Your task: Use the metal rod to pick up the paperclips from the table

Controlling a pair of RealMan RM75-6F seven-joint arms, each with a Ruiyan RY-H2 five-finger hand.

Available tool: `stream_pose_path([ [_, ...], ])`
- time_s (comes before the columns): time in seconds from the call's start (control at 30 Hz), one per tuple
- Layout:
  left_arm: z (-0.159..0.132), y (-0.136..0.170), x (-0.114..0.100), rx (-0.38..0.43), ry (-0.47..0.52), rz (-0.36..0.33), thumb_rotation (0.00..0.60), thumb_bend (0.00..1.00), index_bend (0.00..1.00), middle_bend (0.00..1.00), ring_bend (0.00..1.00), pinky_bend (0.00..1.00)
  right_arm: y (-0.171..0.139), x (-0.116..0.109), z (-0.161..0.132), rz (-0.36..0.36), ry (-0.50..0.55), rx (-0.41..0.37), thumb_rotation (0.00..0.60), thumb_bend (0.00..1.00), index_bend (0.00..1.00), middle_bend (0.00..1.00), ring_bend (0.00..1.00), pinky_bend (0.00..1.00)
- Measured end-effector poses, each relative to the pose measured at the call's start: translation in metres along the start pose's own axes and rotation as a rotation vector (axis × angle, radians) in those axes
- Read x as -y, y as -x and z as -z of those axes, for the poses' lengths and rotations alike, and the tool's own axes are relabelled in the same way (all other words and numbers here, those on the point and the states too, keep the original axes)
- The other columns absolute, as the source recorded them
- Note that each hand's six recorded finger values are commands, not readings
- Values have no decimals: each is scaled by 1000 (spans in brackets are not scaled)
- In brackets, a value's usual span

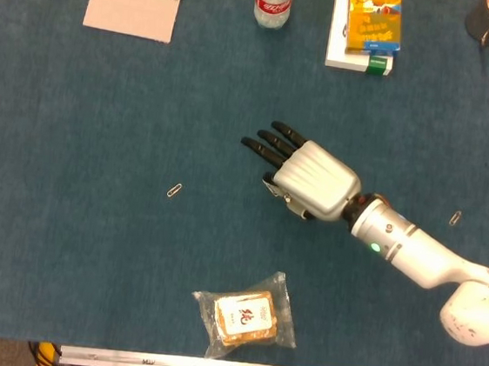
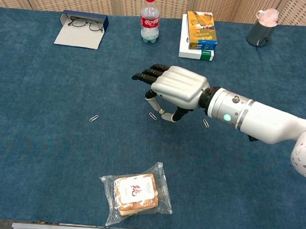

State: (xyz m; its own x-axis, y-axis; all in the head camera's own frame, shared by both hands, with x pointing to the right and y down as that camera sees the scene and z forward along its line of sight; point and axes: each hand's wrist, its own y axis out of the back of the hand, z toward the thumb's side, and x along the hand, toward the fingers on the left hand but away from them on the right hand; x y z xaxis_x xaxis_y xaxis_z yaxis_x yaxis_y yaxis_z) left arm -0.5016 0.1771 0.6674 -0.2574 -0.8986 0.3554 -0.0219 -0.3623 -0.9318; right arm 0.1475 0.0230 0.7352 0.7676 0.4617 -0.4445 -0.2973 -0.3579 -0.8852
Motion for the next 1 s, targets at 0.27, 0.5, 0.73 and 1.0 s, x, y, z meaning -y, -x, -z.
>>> stream_pose_path([
  [0.27,2,4,2,-9,-4,2,600,349,256,0,0,113,-3,3,-6,-1,9,-14,600,286,597,43,0,60],
  [0.5,3,6,1,-14,-5,-3,600,349,255,0,0,113,-6,3,-6,3,17,-15,600,287,597,43,0,60],
  [0.73,3,8,1,-16,-4,-4,600,349,255,0,0,113,-5,5,-4,-1,22,-8,600,289,597,43,0,60],
  [1.0,5,9,3,-22,-6,5,600,349,255,0,0,115,1,6,-3,-2,27,-5,600,292,597,43,0,60],
])
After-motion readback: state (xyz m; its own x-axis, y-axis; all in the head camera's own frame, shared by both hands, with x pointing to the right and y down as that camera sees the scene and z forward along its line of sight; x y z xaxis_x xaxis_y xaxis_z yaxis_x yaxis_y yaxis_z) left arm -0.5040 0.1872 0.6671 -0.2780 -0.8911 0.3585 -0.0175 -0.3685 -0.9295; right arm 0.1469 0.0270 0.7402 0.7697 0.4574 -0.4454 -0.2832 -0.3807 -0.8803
